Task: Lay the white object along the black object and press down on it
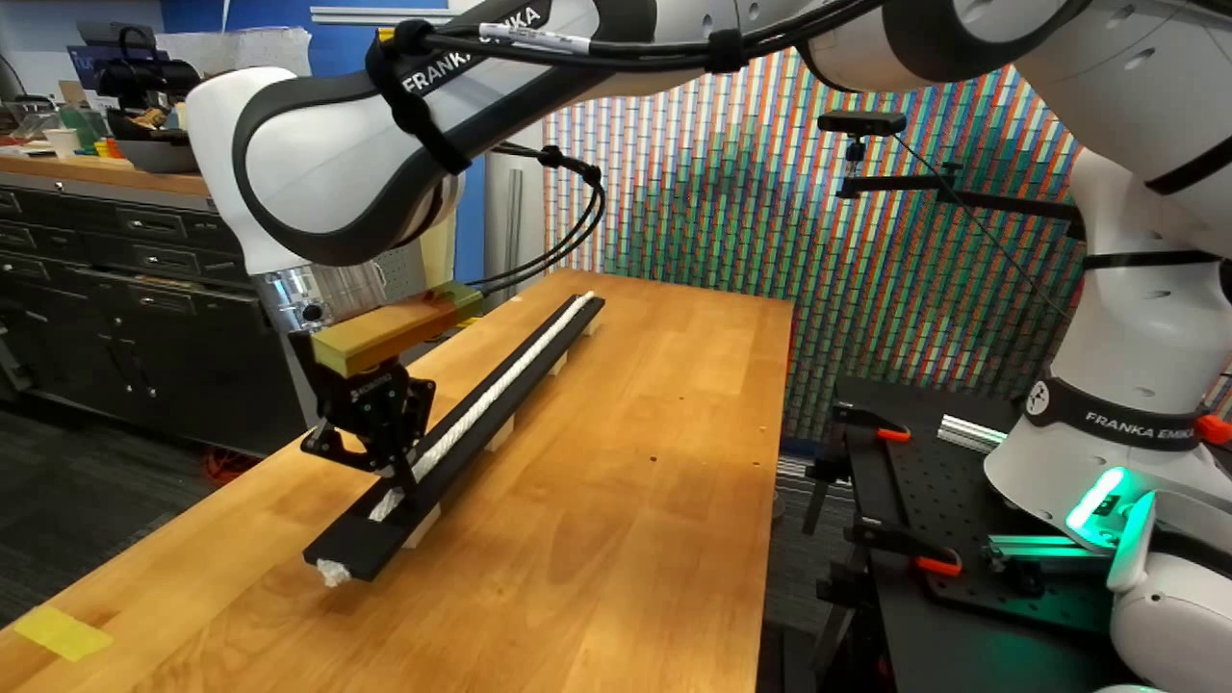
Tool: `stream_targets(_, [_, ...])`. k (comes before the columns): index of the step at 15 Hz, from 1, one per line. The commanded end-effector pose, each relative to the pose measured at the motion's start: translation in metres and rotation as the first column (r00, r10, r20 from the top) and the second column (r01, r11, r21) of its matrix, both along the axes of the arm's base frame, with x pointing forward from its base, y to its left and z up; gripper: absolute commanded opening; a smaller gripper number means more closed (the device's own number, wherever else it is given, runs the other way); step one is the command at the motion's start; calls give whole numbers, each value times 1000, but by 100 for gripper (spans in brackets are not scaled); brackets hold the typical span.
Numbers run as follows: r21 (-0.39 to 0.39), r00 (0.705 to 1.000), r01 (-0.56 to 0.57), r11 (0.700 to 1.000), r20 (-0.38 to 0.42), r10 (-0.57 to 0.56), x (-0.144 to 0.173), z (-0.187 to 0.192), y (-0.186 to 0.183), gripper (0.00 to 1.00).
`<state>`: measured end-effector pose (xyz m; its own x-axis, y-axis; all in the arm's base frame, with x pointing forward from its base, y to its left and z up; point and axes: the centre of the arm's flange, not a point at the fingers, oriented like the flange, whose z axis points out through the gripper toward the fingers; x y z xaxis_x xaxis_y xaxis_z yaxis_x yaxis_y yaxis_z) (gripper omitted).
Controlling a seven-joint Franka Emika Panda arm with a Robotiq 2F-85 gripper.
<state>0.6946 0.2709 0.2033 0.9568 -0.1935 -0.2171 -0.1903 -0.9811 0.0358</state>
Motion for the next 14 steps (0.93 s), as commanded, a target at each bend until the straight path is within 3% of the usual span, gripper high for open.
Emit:
stream_targets(1, [42, 1000, 3, 999, 6, -4, 12, -8, -4, 0])
stream_targets(9, [15, 992, 23, 1000, -127, -20, 19, -40, -13, 0])
stream_targets(14, [22, 990, 11, 1000, -141, -8, 14, -34, -11, 0])
